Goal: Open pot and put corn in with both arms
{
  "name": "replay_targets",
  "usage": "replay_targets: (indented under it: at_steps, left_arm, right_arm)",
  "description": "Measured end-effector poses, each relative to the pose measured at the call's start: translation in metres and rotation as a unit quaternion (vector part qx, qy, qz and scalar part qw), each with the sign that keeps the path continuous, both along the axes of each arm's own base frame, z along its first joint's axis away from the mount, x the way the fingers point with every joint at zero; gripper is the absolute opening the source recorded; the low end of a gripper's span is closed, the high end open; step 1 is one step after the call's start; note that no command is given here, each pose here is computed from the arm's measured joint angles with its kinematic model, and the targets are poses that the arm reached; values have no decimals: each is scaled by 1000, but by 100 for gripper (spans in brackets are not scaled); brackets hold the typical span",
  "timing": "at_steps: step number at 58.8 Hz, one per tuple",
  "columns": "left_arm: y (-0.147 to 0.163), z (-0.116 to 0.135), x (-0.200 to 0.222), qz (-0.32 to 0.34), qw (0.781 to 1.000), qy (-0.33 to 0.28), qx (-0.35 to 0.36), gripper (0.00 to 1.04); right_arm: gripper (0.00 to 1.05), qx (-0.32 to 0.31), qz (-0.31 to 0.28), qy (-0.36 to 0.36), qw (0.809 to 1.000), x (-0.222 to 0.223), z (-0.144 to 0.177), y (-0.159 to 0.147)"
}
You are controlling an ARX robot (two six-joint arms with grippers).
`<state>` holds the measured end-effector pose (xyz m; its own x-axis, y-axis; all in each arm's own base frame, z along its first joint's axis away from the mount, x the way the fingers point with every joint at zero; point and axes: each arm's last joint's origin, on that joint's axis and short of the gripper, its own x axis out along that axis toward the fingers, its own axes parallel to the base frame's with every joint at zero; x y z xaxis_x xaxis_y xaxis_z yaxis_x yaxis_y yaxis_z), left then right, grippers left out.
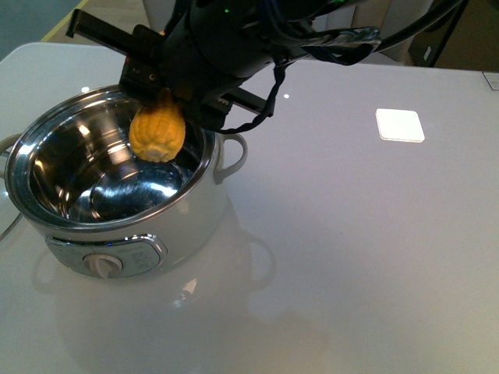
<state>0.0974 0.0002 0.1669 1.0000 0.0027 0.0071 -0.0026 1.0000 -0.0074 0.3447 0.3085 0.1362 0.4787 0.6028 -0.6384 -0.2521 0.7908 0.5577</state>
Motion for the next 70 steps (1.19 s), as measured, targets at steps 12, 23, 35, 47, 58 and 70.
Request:
replay_targets:
  at_steps: [12,23,35,47,58,70]
  left_arm:
    - [0,0,0,0,1000,0,0,98]
    - [0,0,0,0,1000,0,0,98]
    - [0,0,0,0,1000,0,0,98]
    - [0,0,0,0,1000,0,0,98]
    - [0,0,0,0,1000,0,0,98]
    - [0,0,0,0,1000,0,0,98]
  right_arm:
    - [23,-2,14,21,1000,-5,-9,13]
    - [28,-9,18,30,999,-8,-13,15]
    - [61,-10,19,32,999,-8,-14,16]
    - [94,-7,-3,35,999,-5,-18,9]
    - [96,-17,-56,13,998,2,-12,-18]
    - [96,-20,-140,-63,988,1,25,-78]
